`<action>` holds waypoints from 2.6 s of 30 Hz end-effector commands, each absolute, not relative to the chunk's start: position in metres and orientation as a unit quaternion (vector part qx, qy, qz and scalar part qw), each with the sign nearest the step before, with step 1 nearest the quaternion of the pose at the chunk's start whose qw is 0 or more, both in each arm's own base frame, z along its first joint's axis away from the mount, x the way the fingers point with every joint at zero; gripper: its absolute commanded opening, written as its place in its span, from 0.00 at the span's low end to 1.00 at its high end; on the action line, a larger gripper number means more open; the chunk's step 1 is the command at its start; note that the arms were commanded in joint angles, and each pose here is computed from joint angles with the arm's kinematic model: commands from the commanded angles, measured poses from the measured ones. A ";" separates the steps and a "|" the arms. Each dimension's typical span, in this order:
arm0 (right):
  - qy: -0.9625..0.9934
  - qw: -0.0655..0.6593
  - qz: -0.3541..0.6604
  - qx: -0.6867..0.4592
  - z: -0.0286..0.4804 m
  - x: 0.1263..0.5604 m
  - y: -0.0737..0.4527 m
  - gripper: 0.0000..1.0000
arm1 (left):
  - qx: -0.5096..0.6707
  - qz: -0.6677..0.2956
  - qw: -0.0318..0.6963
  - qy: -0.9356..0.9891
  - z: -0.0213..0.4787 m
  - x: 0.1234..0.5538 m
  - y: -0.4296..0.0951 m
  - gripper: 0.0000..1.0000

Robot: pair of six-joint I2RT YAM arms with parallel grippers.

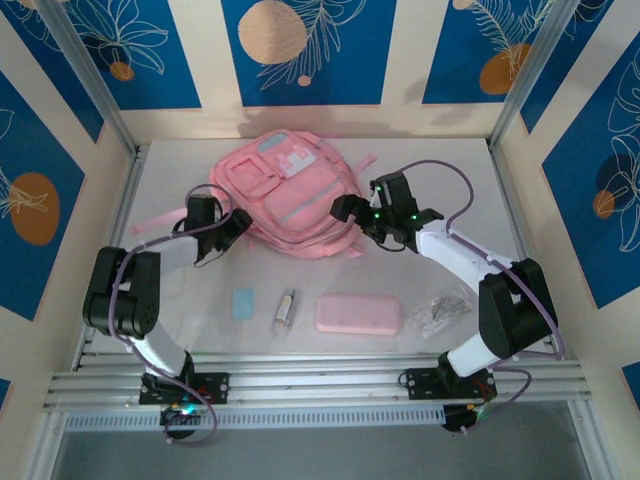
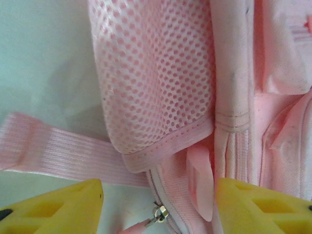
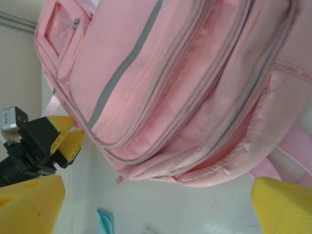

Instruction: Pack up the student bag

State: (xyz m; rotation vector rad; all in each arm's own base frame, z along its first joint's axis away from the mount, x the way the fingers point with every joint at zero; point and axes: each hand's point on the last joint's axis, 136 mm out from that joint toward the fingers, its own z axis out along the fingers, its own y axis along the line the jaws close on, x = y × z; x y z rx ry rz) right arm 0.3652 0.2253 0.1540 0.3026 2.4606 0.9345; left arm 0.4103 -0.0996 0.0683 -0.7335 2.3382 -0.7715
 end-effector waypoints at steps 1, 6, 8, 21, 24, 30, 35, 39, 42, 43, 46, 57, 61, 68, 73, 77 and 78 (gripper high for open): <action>0.903 0.238 0.347 0.093 0.156 0.367 0.234 0.97 | -0.276 -0.261 0.310 0.872 0.076 0.410 -0.083 0.62; 0.903 0.235 0.352 0.081 0.157 0.369 0.243 0.95 | -0.277 -0.308 0.319 0.853 0.074 0.429 -0.095 0.48; 0.903 0.236 0.350 0.079 0.157 0.368 0.244 0.94 | -0.284 -0.323 0.321 0.844 0.068 0.438 -0.098 0.42; 0.905 0.247 0.336 0.080 0.159 0.365 0.239 0.94 | -0.311 -0.334 0.299 0.838 0.034 0.448 -0.102 0.57; 0.905 0.247 0.338 0.080 0.160 0.366 0.240 0.94 | -0.306 -0.346 0.294 0.837 0.032 0.453 -0.107 0.55; 0.906 0.247 0.333 0.083 0.159 0.365 0.239 0.94 | -0.291 -0.378 0.297 0.827 0.044 0.462 -0.123 0.30; 0.905 0.251 0.334 0.081 0.162 0.364 0.239 0.93 | -0.289 -0.393 0.302 0.819 0.048 0.467 -0.127 0.00; 0.904 0.251 0.341 0.063 0.166 0.359 0.247 0.90 | -0.291 -0.411 0.307 0.807 0.062 0.463 -0.131 0.00; 0.904 0.240 0.353 0.036 0.168 0.348 0.263 0.86 | -0.287 -0.419 0.310 0.804 0.080 0.455 -0.140 0.00; 0.905 0.237 0.353 0.027 0.169 0.344 0.270 0.85 | -0.284 -0.423 0.313 0.802 0.089 0.452 -0.144 0.00; 0.905 0.234 0.357 -0.001 0.173 0.328 0.293 0.77 | -0.280 -0.429 0.324 0.795 0.110 0.443 -0.158 0.00; 0.904 0.224 0.363 0.040 0.141 0.313 0.346 0.49 | -0.285 -0.473 0.345 0.759 0.146 0.427 -0.207 0.00; 0.905 0.243 0.345 0.049 0.124 0.327 0.356 0.48 | -0.282 -0.486 0.339 0.754 0.148 0.424 -0.219 0.00; 0.896 0.314 0.310 0.047 0.100 0.361 0.356 0.47 | -0.277 -0.499 0.326 0.753 0.152 0.417 -0.233 0.00; 0.887 0.339 0.310 0.039 0.093 0.384 0.370 0.47 | -0.276 -0.488 0.312 0.767 0.149 0.407 -0.238 0.00; 0.882 0.358 0.302 0.048 0.086 0.400 0.377 0.46 | -0.277 -0.482 0.310 0.772 0.149 0.396 -0.240 0.00; 0.880 0.365 0.299 0.051 0.085 0.404 0.378 0.45 | -0.277 -0.482 0.310 0.772 0.150 0.395 -0.240 0.00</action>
